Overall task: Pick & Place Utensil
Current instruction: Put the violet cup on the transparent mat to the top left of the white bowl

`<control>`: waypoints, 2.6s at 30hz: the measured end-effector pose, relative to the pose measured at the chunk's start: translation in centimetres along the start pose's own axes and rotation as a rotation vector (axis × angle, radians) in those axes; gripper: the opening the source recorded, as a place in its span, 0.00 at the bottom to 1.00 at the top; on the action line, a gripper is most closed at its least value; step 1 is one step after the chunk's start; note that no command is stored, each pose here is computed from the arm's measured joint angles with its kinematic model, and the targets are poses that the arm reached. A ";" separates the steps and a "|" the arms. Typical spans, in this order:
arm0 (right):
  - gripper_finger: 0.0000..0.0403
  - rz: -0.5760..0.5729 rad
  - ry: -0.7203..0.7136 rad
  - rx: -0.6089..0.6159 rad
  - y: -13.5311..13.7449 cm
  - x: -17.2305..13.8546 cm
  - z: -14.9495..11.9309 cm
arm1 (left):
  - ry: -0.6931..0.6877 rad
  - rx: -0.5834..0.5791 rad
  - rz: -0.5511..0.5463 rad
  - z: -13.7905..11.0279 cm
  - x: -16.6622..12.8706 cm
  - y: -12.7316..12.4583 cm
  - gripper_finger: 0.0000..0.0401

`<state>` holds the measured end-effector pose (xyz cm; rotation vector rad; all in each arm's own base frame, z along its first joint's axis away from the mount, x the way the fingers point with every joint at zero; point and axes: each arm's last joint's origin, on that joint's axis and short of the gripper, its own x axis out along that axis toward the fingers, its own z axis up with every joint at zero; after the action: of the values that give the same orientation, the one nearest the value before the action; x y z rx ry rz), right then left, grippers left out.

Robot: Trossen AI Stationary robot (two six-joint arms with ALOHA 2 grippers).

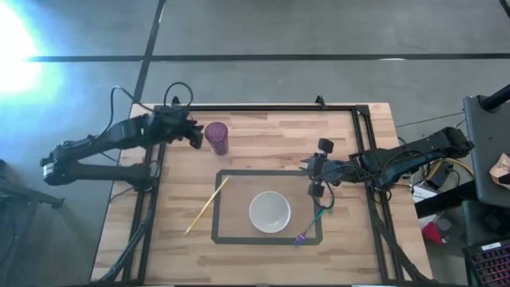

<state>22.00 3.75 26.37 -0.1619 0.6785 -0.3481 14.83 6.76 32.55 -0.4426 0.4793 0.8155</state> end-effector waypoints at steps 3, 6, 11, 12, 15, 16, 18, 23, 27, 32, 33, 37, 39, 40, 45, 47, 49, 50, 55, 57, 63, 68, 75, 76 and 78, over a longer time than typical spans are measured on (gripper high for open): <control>0.22 0.004 -0.024 0.006 0.0 0.0 0.3 | 0.037 -0.009 0.044 0.6 1.2 0.1 0.38; 0.21 0.007 -0.047 0.013 0.1 0.0 0.5 | 0.084 -0.013 0.092 1.0 2.6 0.2 0.38; 0.19 0.006 -0.048 -0.003 0.1 0.0 0.5 | 0.133 -0.025 0.131 1.8 4.6 0.3 0.38; 0.18 0.006 -0.048 -0.008 0.1 0.0 0.5 | 0.148 -0.021 0.134 1.8 5.0 0.3 0.38; 0.18 0.006 -0.044 -0.013 0.1 0.1 0.4 | 0.186 -0.024 0.128 2.0 6.1 0.3 0.38; 0.18 0.006 -0.043 -0.015 0.1 0.1 0.3 | 0.202 -0.023 0.123 2.0 6.5 0.2 0.38; 0.19 0.006 -0.043 -0.019 0.1 0.1 0.3 | 0.234 -0.012 0.118 1.9 7.2 0.1 0.38; 0.21 0.006 -0.043 -0.020 0.1 0.1 0.3 | 0.268 0.014 0.107 2.2 8.4 -0.2 0.38; 0.21 0.005 -0.044 -0.035 0.1 0.1 0.3 | 0.274 0.033 0.107 2.5 8.8 -0.3 0.38; 0.20 0.005 -0.045 -0.038 0.1 0.1 0.4 | 0.291 0.053 0.115 2.3 9.3 -0.3 0.38; 0.19 0.005 -0.046 -0.038 0.1 0.1 0.4 | 0.294 0.054 0.116 2.3 9.4 -0.3 0.38; 0.17 0.006 -0.046 -0.038 0.1 0.1 0.4 | 0.321 0.060 0.127 2.1 9.7 -0.3 0.38; 0.17 0.005 -0.045 -0.038 0.1 0.1 0.4 | 0.330 0.062 0.130 2.0 9.8 -0.3 0.38; 0.17 0.005 -0.045 -0.038 0.1 0.1 0.4 | 0.335 0.063 0.133 1.9 9.8 -0.2 0.38; 0.18 0.006 -0.045 -0.039 0.1 0.1 0.4 | 0.346 0.064 0.138 1.8 9.8 -0.2 0.38; 0.19 0.006 -0.045 -0.039 0.1 0.1 0.4 | 0.350 0.064 0.140 1.8 9.8 -0.2 0.38; 0.20 0.006 -0.045 -0.039 0.1 0.1 0.4 | 0.359 0.065 0.144 1.7 9.8 -0.1 0.38; 0.20 0.006 -0.045 -0.039 0.1 0.1 0.4 | 0.370 0.067 0.149 1.6 9.9 -0.1 0.38; 0.19 0.006 -0.045 -0.039 0.1 0.1 0.4 | 0.413 0.076 0.165 1.1 10.0 0.1 0.35; 0.18 0.006 -0.045 -0.039 0.1 0.1 0.3 | 0.418 0.077 0.167 1.1 10.0 0.1 0.32; 0.16 0.006 -0.045 -0.039 0.1 0.1 0.4 | 0.422 0.094 0.164 1.1 10.0 0.1 0.19; 0.17 0.006 -0.045 -0.035 0.1 0.1 0.4 | 0.423 0.123 0.157 1.1 10.0 0.1 0.05; 0.20 0.006 -0.045 -0.035 0.1 0.1 0.4 | 0.422 0.165 0.143 1.1 10.0 0.0 0.02; 0.20 0.006 -0.045 -0.035 0.1 0.1 0.3 | 0.422 0.172 0.141 1.1 9.9 0.1 0.02; 0.19 0.006 -0.045 -0.038 0.1 0.1 0.3 | 0.417 0.190 0.134 1.3 9.7 0.0 0.01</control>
<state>22.31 3.83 26.56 -0.2034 0.6417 -0.3248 20.88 13.12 28.15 -0.4072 0.9739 0.7986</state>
